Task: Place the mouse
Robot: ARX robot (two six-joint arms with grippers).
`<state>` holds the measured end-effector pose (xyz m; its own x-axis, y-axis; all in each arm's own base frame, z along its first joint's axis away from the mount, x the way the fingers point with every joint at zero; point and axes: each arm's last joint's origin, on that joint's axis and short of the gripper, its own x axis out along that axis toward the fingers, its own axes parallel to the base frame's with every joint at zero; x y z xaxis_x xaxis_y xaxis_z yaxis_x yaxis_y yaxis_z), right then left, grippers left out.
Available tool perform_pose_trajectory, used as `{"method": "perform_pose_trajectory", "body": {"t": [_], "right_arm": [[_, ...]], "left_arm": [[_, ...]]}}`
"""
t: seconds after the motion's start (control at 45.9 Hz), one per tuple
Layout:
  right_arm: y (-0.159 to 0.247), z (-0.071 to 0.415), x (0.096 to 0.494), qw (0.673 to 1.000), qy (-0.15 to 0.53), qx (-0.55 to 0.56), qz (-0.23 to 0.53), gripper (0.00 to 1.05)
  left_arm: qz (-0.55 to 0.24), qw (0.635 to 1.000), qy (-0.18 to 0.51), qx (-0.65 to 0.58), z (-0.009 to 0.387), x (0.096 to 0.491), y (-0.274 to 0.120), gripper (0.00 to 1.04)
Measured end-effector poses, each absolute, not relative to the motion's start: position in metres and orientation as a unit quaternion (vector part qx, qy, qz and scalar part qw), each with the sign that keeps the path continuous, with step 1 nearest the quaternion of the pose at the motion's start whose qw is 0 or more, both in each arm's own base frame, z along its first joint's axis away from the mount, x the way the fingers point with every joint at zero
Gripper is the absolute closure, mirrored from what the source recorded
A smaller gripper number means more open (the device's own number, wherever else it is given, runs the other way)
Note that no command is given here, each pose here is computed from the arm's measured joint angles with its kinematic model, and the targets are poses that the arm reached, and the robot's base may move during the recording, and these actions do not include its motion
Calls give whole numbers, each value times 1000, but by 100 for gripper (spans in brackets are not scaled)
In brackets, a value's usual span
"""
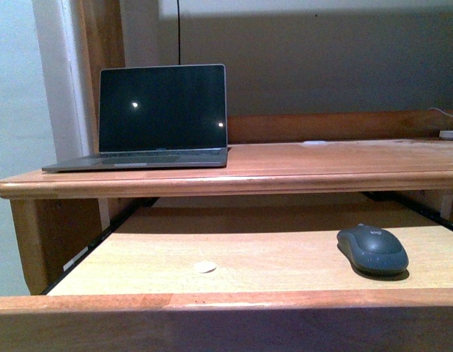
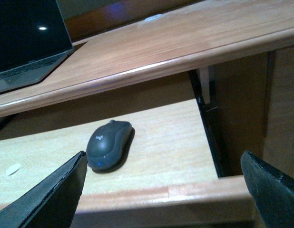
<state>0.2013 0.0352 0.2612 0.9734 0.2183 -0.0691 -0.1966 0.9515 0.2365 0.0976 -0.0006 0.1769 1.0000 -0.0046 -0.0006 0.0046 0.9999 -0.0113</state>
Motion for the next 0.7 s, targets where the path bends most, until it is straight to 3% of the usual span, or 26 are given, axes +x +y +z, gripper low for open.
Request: {"method": "perform_pose_trajectory", "body": {"t": [0.327, 0.697], "right_arm": [[104, 277, 232, 982, 76, -10, 170, 7], [149, 254, 253, 971, 152, -115, 145, 7]], "left_arm": [[-2, 1000, 0, -6, 166, 97, -1, 102], [-2, 1000, 0, -5, 166, 97, -1, 41]]}}
